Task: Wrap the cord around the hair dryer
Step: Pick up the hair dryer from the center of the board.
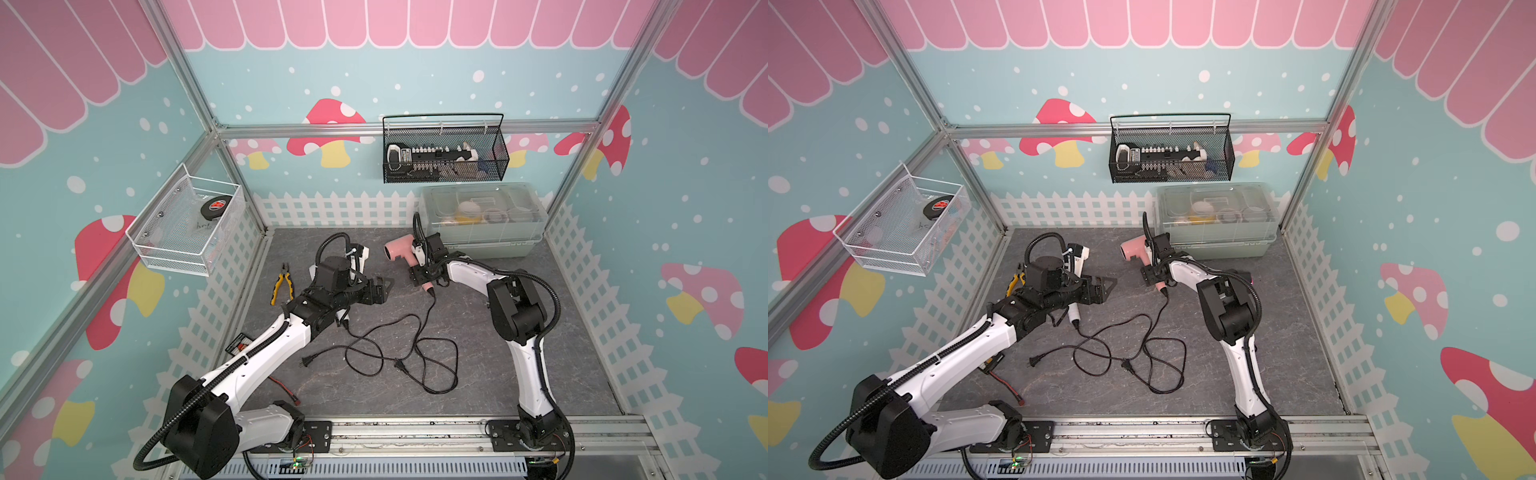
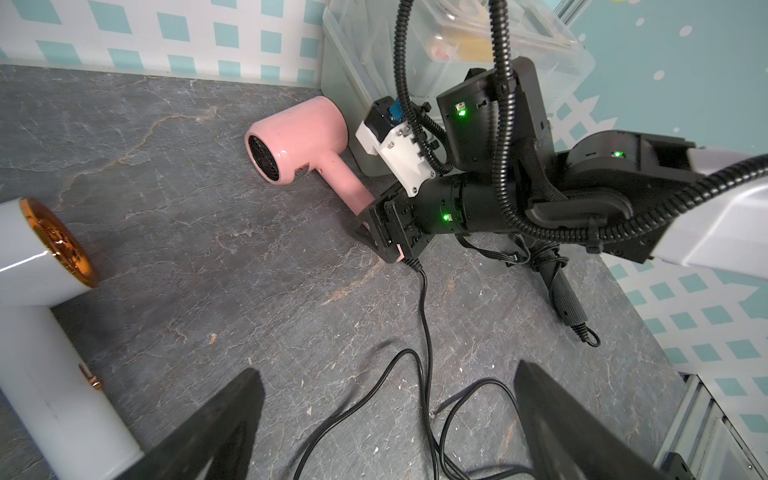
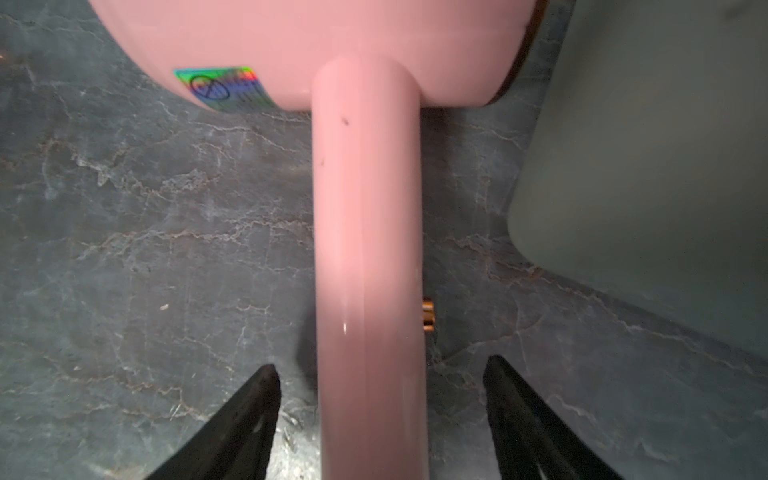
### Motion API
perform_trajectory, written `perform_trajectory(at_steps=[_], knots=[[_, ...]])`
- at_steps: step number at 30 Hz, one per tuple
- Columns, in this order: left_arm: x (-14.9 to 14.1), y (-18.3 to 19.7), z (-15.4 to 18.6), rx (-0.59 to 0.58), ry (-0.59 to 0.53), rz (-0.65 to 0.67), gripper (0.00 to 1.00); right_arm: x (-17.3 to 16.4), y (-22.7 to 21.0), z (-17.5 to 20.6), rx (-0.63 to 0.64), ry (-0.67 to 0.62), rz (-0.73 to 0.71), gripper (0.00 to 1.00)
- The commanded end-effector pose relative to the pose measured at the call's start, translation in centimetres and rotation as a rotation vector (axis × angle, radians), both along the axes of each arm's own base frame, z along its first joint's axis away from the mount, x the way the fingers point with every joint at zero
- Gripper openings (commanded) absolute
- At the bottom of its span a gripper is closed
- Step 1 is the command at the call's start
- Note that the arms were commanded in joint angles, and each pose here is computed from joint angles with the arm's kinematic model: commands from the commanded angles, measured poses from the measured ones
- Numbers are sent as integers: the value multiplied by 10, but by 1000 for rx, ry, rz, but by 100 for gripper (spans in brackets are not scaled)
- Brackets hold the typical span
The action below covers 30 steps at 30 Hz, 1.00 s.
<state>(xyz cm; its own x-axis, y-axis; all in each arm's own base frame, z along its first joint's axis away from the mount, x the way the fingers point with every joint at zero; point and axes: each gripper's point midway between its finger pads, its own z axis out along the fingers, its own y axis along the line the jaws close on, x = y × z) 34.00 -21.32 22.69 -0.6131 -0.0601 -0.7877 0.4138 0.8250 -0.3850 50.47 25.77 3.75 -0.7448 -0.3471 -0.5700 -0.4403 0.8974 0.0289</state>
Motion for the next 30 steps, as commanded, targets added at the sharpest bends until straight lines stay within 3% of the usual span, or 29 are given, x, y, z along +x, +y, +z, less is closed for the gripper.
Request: perform_trajectory(at_steps=[1, 6, 10, 17, 19, 30], knots=[[1, 6, 2, -2, 3, 26, 94, 4, 8, -5, -7, 8, 18, 76], [1, 7, 1, -1, 3, 29, 94, 6, 12, -17, -19, 42, 30, 71], [2, 7, 1, 0, 4, 28, 94, 4, 13, -29, -37, 72, 40, 60], [3, 7, 1, -3, 6, 27, 94, -3, 17, -42, -60, 107, 74, 18], [3, 7, 1, -4, 6, 27, 94, -6, 21, -43, -48, 116, 95, 2], [5, 7, 6, -5, -4, 36, 94, -4, 47, -12, 31, 62, 231, 0]])
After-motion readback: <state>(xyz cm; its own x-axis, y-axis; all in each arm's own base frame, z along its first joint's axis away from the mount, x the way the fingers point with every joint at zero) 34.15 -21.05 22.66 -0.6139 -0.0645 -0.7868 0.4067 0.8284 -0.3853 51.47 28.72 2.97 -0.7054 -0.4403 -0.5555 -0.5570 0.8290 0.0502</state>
